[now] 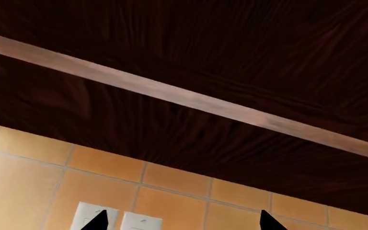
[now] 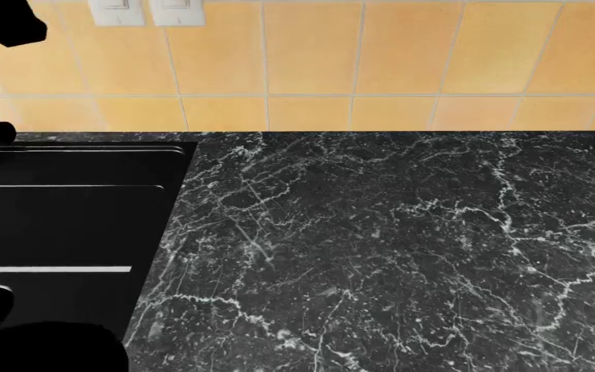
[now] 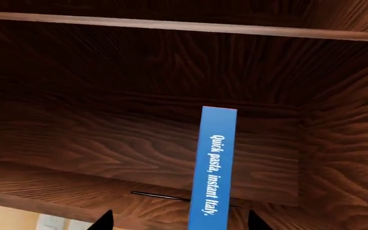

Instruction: Pick the salsa and boxed food from the counter and place them in the cabinets closest to them.

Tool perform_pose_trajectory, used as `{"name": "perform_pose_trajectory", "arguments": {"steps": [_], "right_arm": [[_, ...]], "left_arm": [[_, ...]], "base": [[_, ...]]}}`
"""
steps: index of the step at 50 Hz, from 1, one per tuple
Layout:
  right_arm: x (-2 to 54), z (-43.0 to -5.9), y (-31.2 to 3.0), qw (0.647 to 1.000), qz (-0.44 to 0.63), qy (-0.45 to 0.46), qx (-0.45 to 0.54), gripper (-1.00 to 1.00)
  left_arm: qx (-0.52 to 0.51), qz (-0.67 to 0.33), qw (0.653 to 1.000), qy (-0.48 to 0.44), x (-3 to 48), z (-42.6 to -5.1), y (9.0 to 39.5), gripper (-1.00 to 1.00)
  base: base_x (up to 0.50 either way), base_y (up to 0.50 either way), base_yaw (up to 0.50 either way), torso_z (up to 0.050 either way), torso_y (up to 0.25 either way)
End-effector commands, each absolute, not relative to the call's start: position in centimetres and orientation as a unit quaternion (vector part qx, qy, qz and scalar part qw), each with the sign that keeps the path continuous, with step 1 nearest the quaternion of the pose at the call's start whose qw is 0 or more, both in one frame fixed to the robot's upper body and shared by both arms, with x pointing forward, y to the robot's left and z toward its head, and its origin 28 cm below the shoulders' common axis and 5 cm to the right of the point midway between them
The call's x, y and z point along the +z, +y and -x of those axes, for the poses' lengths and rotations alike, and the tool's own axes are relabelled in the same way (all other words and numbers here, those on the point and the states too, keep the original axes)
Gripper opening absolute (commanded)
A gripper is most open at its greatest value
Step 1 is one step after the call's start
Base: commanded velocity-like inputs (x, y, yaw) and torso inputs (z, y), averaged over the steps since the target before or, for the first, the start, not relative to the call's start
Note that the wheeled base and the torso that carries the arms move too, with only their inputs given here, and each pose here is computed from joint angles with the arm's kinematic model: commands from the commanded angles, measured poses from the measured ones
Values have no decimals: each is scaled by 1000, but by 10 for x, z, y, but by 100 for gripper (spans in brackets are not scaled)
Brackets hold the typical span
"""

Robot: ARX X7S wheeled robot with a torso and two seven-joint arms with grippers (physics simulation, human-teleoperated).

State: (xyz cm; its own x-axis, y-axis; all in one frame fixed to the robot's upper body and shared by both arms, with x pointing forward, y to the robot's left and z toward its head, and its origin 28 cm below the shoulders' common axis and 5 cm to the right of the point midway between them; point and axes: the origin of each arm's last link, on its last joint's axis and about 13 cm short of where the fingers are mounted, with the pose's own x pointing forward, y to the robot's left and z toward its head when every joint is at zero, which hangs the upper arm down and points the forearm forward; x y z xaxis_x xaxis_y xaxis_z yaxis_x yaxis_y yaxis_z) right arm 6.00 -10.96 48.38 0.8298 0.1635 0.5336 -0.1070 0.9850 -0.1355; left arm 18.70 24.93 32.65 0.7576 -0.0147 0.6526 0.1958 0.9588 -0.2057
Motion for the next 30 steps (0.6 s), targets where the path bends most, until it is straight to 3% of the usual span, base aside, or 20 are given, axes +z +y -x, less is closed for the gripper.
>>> {"name": "perform_pose_trajectory", "arguments": {"steps": [1, 30], "right_arm": [[475, -46, -120, 945, 39, -317, 77, 100], [454, -24, -132, 914, 47, -392, 93, 100]], "left_arm": [[-42, 131, 917, -375, 328, -163, 255, 100], [-8, 167, 882, -440, 333, -129, 267, 100]], "base": [[0, 0, 0, 0, 0], [0, 0, 0, 0, 0]]}}
